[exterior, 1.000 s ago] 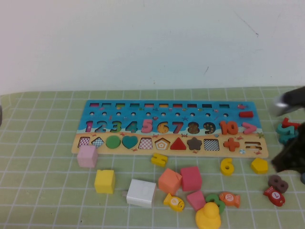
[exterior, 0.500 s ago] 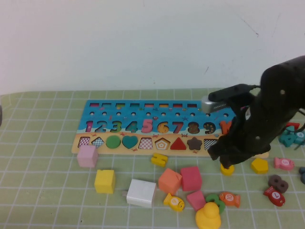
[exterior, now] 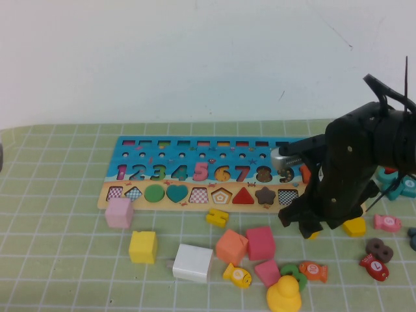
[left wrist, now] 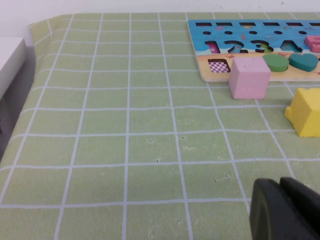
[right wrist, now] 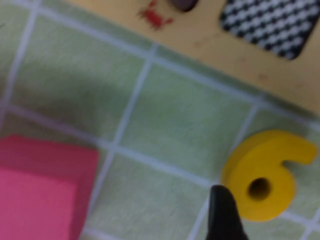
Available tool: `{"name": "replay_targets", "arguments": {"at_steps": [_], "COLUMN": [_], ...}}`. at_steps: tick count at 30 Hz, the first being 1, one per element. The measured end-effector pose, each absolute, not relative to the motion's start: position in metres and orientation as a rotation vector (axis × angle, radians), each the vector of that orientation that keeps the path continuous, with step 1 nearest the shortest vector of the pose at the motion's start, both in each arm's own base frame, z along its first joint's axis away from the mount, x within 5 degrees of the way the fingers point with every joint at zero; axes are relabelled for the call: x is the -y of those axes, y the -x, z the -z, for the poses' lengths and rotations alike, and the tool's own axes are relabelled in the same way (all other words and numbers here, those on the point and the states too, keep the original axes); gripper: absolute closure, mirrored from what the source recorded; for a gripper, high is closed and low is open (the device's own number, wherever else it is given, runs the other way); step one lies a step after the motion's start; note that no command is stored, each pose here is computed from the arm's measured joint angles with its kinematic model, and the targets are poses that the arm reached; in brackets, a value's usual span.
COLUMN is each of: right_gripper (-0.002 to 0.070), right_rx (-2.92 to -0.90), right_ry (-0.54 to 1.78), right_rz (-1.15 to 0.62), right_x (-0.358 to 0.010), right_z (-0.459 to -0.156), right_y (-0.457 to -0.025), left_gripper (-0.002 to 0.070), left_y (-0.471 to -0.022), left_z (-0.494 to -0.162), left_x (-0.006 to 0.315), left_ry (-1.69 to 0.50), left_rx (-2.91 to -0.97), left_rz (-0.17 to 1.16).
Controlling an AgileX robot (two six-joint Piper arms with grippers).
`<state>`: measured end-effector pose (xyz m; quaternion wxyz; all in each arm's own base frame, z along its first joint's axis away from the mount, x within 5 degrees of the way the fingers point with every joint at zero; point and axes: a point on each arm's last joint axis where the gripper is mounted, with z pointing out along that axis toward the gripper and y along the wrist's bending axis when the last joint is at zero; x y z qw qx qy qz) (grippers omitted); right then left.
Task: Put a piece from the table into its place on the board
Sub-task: Pick up the "number 6"
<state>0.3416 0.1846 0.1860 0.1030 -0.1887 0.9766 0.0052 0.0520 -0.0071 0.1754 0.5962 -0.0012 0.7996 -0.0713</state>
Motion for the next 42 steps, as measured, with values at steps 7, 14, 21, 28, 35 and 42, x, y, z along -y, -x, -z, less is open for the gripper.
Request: {"name": "replay_targets", "arguments": {"at_steps": [7, 14, 21, 28, 35, 42], "right_gripper": [0.0284, 0.0284, 0.0284, 0.0284, 0.0284, 0.0283], "right_rx": [-2.862, -2.856, -2.857, -2.849, -2.846, -2.845], "right_ry": [0.467, 0.434, 0.436, 0.436, 0.44, 0.433], "right_rz": [-0.057, -0.103, -0.1, -0.103, -0.098, -0.091], "right_x": [-0.1871, -0.1899, -0.1897, -0.1899, -0.1898, -0.1893], "right_z": [-0.1868, -0.1871, -0.1871, -0.1873, -0.1873, -0.1874], "right_y": [-0.3443, -0.3447, -0.3447, -0.3454, -0.3456, -0.3459], "left_gripper": [0.0677, 0.0677, 0.0677, 0.0677, 0.0677, 0.0677], "left_y": [-0.052, -0.052, -0.052, -0.052, -0.052, -0.052], "left_z": [-0.1754, -0.1754, -0.1754, -0.1754, -0.1754, -0.1754], "left_x": [0.0071, 0.0071, 0.0071, 0.0071, 0.0071, 0.0071], "left_ry": [0.003, 0.003, 0.003, 0.003, 0.003, 0.003], "left_rx": [-1.857, -1.857, -1.857, -1.857, -1.857, -1.857], "left_rz": [0.166, 0.166, 0.166, 0.166, 0.166, 0.166]}}
